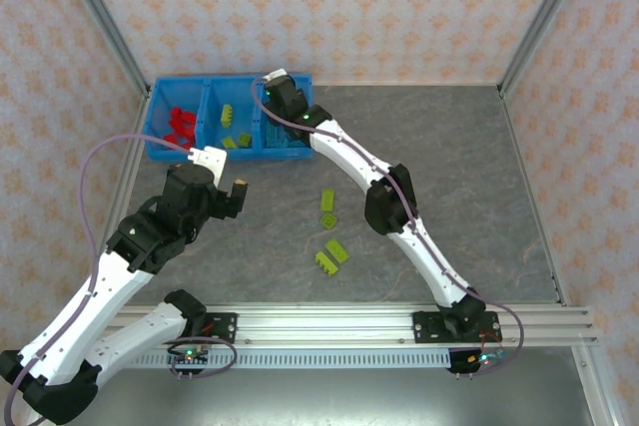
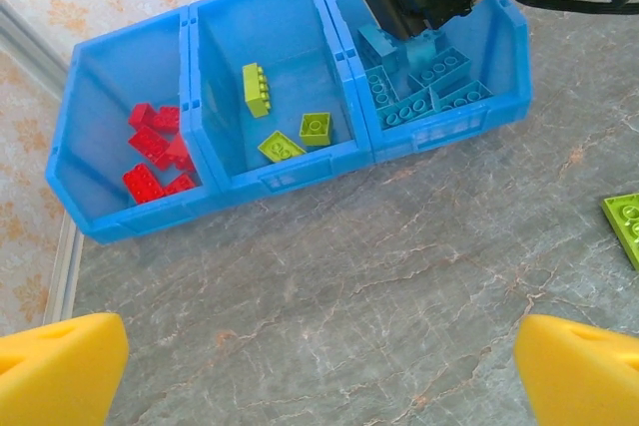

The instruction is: Sort the legos into containers by color

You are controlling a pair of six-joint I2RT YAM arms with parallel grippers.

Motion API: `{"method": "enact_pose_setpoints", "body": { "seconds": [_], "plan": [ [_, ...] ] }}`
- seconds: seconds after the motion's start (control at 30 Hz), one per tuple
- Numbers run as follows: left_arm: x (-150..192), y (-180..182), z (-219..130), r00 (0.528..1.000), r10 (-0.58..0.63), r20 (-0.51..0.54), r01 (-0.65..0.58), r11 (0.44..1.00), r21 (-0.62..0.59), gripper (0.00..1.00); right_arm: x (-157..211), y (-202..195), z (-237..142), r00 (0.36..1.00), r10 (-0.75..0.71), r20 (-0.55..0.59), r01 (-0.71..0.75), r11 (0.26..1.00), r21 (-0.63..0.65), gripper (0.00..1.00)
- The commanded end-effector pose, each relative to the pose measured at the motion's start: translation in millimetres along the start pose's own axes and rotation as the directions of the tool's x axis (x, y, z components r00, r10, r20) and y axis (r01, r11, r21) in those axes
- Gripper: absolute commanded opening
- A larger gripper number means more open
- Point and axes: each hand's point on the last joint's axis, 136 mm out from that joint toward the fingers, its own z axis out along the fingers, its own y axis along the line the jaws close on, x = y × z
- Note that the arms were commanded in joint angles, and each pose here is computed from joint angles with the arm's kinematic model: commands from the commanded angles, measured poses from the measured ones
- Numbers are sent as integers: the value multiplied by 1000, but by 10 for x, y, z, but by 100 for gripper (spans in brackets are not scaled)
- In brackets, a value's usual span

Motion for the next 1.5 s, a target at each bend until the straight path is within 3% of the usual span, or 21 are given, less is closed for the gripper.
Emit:
{"method": "enact_pose_setpoints", "body": {
  "seconds": [0.0, 0.23, 0.37, 0.57, 0.77, 0.9, 1.0, 1.07, 1.3, 1.47],
  "plan": [
    [9, 81, 31, 1000, 4, 5, -3, 999, -49, 100, -418, -3, -435, 999, -2, 53, 3, 1000, -29, 65],
    [61, 119, 114, 999, 22, -28, -25, 995, -97, 100, -660, -264, -1349, 994, 109, 25, -107, 991, -82, 65],
    [36, 11, 180, 998, -33, -62, 29, 998, -58, 100, -417, -428, -1980, 989, 148, -14, -149, 980, -133, 68],
    [28, -462, 282, 959, -202, -198, 230, 964, 130, 100, 331, -528, -2922, 973, 192, -129, -221, 935, -278, 77],
    [171, -1036, 611, 864, -344, -368, 441, 869, 224, 100, 1126, -553, -3546, 905, 336, -260, -413, 837, -358, 82],
    [253, -1436, 873, 842, -326, -431, 463, 847, 263, 100, 1614, -707, -3649, 856, 413, -312, -497, 825, -269, 85],
    [342, -1674, 1104, 856, -258, -449, 397, 883, 250, 100, 1980, -1005, -3557, 837, 460, -298, -501, 862, -77, 86],
    [381, -1823, 1286, 855, -225, -468, 366, 900, 236, 100, 2119, -1012, -3504, 822, 474, -315, -512, 858, -46, 87],
    [528, -2300, 1845, 822, -192, -536, 359, 905, 226, 95, 2210, -926, -3347, 793, 496, -354, -538, 843, -23, 87],
    [751, -2482, 2109, 801, -151, -579, 318, 927, 199, 80, 2227, -927, -3311, 790, 494, -363, -532, 847, -6, 87]
  ]
}}
